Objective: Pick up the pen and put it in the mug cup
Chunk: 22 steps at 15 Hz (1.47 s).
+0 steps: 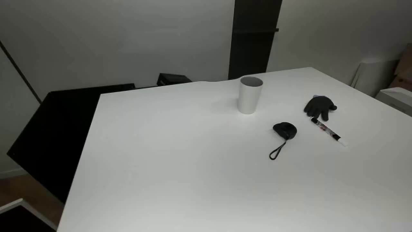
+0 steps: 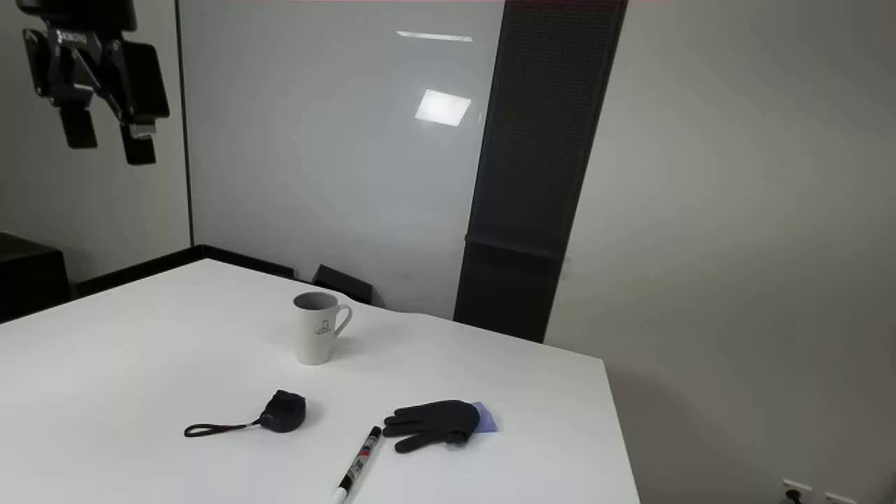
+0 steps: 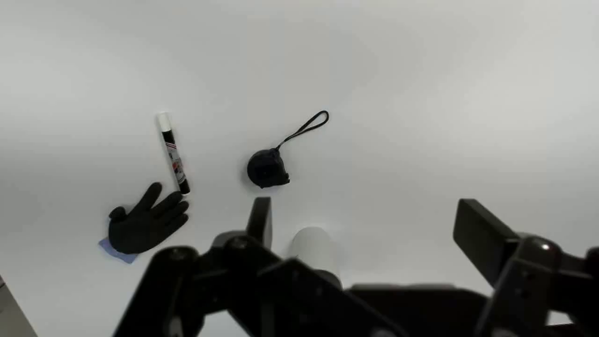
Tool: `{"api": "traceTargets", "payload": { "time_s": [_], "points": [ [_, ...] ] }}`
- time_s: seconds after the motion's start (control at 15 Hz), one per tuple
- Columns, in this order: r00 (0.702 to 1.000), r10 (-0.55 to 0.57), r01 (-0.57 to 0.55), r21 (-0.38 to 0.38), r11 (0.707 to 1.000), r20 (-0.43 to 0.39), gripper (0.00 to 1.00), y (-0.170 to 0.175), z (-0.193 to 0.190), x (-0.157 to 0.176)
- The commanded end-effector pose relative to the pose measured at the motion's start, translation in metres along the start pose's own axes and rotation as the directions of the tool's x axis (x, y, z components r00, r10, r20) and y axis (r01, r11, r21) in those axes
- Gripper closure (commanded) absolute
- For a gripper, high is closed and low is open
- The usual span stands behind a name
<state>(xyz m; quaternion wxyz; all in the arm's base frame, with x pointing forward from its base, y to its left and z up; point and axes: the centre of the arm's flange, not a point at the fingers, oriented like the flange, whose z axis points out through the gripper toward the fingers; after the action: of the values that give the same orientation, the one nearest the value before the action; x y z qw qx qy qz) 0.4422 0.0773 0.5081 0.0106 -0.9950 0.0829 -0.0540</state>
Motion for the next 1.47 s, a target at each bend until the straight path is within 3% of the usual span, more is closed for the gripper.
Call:
{"api": "traceTargets", "payload": {
  "time_s": [0.0, 0.8, 1.07, 1.4],
  "points": [
    [1.000, 0.000, 0.000, 0.000, 1.000, -0.001, 0.00, 0.000, 0.000, 0.000],
    [1.000, -0.017, 0.017, -0.002, 1.000, 0.000, 0.00, 0.006, 0.005, 0.002],
    [0.998, -0.054, 0.054, 0.004, 0.999, 0.010, 0.00, 0.037, 0.023, 0.018],
    [0.999, -0.023, 0.023, 0.004, 1.000, 0.024, 0.00, 0.107, 0.054, 0.049]
  ]
}}
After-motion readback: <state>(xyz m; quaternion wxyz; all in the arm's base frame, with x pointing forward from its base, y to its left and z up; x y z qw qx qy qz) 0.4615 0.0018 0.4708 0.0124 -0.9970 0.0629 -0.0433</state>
